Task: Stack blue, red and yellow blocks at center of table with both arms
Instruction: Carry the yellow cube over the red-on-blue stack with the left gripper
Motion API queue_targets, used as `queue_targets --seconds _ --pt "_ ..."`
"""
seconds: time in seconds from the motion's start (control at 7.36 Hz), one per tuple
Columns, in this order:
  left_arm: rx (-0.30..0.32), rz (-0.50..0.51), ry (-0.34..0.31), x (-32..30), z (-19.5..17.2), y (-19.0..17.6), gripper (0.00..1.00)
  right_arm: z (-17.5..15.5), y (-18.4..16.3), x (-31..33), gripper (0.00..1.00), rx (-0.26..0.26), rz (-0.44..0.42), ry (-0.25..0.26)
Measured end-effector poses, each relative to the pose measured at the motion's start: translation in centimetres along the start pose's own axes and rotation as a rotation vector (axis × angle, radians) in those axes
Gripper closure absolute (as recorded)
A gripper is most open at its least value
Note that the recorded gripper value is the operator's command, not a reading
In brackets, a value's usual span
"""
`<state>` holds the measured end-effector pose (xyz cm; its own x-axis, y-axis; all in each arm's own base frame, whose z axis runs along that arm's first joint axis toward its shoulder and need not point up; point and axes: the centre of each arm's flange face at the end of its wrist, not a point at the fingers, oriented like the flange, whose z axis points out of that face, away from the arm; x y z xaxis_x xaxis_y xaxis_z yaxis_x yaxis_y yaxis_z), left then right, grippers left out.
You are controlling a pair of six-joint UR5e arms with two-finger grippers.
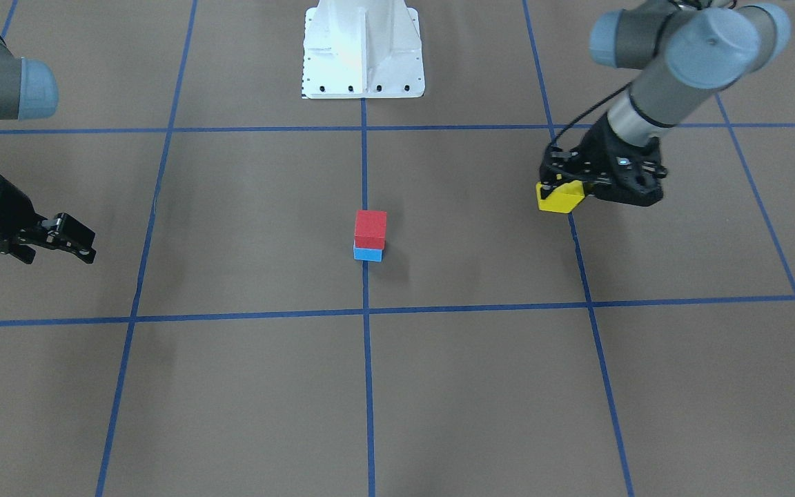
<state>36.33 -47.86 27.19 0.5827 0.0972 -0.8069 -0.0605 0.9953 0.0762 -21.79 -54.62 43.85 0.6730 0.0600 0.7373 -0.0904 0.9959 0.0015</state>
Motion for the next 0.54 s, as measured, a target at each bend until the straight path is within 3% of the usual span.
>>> queue_targets --seconds 0.27,0.54 --pt "-0.041 0.03 -0.044 15.9 0.8 -2.4 1.0 -0.7 -0.6 6.0 0.0 0.01 -0.038 0.036" --pt "-0.022 0.064 -0.108 24.9 2.9 -4.5 1.0 -0.9 0.0 10.8 0.0 -0.006 -0.081 0.052"
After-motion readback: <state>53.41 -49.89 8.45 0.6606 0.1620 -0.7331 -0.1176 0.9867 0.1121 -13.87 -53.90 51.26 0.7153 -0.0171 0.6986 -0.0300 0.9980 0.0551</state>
